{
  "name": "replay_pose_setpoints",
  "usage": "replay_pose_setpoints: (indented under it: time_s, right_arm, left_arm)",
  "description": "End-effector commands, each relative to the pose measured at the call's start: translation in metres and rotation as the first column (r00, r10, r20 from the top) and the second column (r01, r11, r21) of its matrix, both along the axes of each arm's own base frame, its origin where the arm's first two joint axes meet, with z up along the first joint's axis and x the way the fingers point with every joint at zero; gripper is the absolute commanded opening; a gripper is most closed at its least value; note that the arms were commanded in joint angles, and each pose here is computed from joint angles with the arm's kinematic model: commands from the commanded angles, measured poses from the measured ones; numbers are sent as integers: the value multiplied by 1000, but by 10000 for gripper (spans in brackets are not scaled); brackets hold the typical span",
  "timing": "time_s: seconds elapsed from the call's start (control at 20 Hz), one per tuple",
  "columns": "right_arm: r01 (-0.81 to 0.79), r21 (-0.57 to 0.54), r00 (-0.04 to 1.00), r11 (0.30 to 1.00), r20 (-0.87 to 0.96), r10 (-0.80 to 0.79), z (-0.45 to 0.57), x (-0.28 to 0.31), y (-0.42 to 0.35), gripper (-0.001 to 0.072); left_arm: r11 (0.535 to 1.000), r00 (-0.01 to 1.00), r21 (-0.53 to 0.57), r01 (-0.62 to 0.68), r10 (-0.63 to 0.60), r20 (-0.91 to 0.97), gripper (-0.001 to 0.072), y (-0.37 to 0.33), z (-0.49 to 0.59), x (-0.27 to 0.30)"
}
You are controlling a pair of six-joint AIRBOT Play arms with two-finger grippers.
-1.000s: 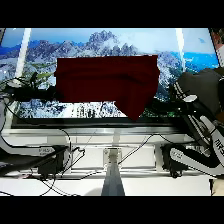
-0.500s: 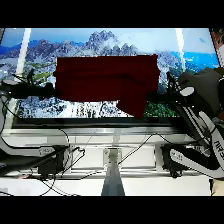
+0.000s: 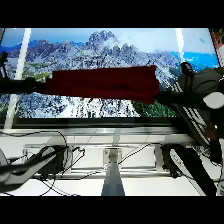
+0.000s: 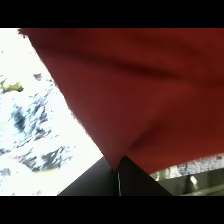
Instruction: Fold the clothes and pants, and hang the long-sleeved shirts on hangers.
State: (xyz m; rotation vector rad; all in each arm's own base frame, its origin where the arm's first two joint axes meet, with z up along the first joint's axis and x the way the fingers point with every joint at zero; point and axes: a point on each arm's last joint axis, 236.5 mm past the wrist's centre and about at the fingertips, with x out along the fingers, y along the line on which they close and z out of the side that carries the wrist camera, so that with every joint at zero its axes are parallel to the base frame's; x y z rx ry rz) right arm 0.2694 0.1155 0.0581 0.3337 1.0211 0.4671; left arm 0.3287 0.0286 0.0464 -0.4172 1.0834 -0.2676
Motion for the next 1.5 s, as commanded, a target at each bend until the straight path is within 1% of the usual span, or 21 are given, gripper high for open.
replay_pose_setpoints:
  time_s: [0.0,0.1,0.15,0.25,0.35,0.4,0.5,0.65,0.7,0.75,0.8,0.85,1.0,1.05,1.1,1.2,1.25,1.35,1.45]
  right_arm:
    - [105,84,990,991,83,-112,28,5,1,9]
    - [190,144,972,971,113,-207,25,36,-2,9]
    - [213,146,966,966,115,-230,18,51,-2,10]
    - [259,134,954,957,117,-274,0,83,-2,10]
    - [321,119,937,940,107,-334,-21,115,-8,10]
    - [343,104,931,933,90,-353,-35,128,-12,10]
    - [368,74,928,927,33,-371,-66,146,-15,10]
    - [383,58,924,922,-43,-381,-98,161,-13,12]
    - [383,52,923,922,-53,-381,-104,164,-13,96]
    - [387,47,922,921,-46,-385,-107,168,-15,397]
    - [391,41,920,919,-31,-390,-106,170,-17,680]
    - [388,38,921,921,-33,-387,-105,169,-18,703]
    - [332,-32,943,943,-21,-333,-108,165,-25,701]
    - [318,-51,948,947,-20,-319,-110,163,-28,695]
    - [308,-63,951,949,-21,-310,-111,162,-28,693]
    - [299,-71,953,952,-25,-301,-112,160,-28,691]
    - [297,-72,954,952,-27,-300,-113,159,-28,685]
    - [298,-71,953,952,-27,-300,-113,159,-28,685]
    - [294,-72,954,953,-32,-297,-113,158,-27,685]
  left_arm:
    - [997,996,34,-73,72,44,8,3,0,-18]
    - [994,993,-16,-110,111,37,8,-7,-23,-13]
    - [991,991,-34,-132,133,34,9,-9,-33,-9]
    - [982,981,-49,-185,187,43,9,-3,-46,7]
    - [958,954,-40,-282,285,90,8,19,-54,31]
    - [944,940,-60,-325,329,91,9,25,-61,40]
    - [913,921,-151,-378,388,43,9,21,-76,53]
    - [915,935,-213,-344,354,12,10,2,-101,65]
    - [915,939,-230,-332,343,8,48,-4,-105,68]
    - [923,948,-234,-307,319,17,215,-9,-109,70]
    - [942,959,-208,-265,279,41,527,-11,-110,70]
    - [952,964,-192,-241,257,68,713,-9,-107,71]
    - [966,968,-147,-214,230,99,714,17,-89,76]
    - [966,969,-119,-227,237,73,712,30,-86,73]
    - [969,970,-56,-239,241,19,706,47,-90,64]
    - [974,970,97,-204,214,-112,704,77,-105,31]
    - [978,966,127,-168,189,-177,703,81,-113,15]
    - [990,952,73,-123,138,-272,700,68,-126,-2]
    - [996,951,-48,-72,55,-304,700,43,-139,-3]
